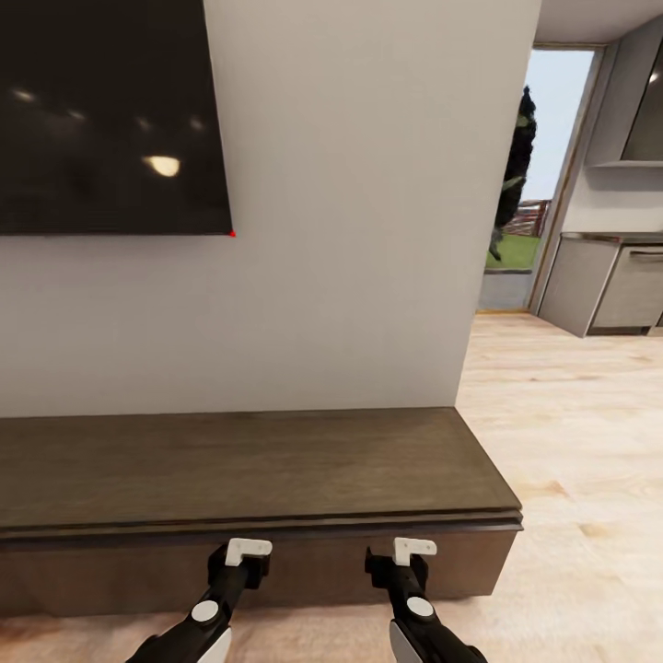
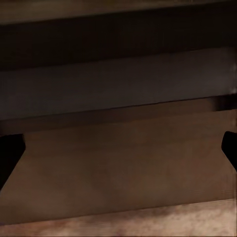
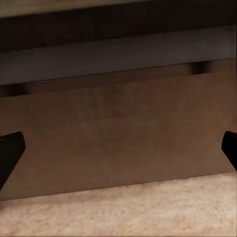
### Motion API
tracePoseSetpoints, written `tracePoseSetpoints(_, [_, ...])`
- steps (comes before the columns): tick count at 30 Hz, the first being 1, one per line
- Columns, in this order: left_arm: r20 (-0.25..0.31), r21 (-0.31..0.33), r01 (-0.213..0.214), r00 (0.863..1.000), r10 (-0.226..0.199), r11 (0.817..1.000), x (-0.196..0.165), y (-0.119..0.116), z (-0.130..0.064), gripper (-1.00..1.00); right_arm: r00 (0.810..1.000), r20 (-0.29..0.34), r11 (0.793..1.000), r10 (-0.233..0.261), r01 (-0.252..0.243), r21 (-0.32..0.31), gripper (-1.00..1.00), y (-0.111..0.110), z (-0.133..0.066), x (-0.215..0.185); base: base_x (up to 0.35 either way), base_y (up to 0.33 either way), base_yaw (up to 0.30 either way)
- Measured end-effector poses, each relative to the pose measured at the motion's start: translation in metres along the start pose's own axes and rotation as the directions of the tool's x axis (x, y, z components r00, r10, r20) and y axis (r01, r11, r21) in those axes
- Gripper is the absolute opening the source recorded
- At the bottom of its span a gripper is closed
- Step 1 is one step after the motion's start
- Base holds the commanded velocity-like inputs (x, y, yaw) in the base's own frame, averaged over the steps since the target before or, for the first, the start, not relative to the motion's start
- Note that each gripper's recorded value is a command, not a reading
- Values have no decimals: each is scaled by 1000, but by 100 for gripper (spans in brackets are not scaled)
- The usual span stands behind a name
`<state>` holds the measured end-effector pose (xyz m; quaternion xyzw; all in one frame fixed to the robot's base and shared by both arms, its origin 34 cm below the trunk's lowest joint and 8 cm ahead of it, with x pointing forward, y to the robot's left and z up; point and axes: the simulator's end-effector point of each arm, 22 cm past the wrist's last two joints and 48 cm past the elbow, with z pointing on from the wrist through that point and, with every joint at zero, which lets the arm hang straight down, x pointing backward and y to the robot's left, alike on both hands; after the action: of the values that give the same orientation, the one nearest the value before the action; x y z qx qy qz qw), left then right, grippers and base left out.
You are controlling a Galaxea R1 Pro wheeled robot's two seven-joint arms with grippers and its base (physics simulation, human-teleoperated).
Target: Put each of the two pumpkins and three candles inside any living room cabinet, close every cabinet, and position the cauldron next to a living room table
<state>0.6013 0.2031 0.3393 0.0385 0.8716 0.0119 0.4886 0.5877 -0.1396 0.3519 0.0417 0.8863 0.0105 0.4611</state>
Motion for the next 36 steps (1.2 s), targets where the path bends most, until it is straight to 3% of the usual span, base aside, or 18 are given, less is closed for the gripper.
tracePoseSetpoints(22, [-18, 15, 1, 1000, -1, 1000, 13, -4, -4, 100, 1000, 0, 1000, 0, 0, 0, 100, 0, 0, 0, 43, 0, 0])
tracePoseSetpoints(36, [1, 12, -1, 1000, 1, 1000, 0, -3, 0, 100, 1000, -1, 1000, 0, 0, 0, 100, 0, 0, 0, -304, 0, 0])
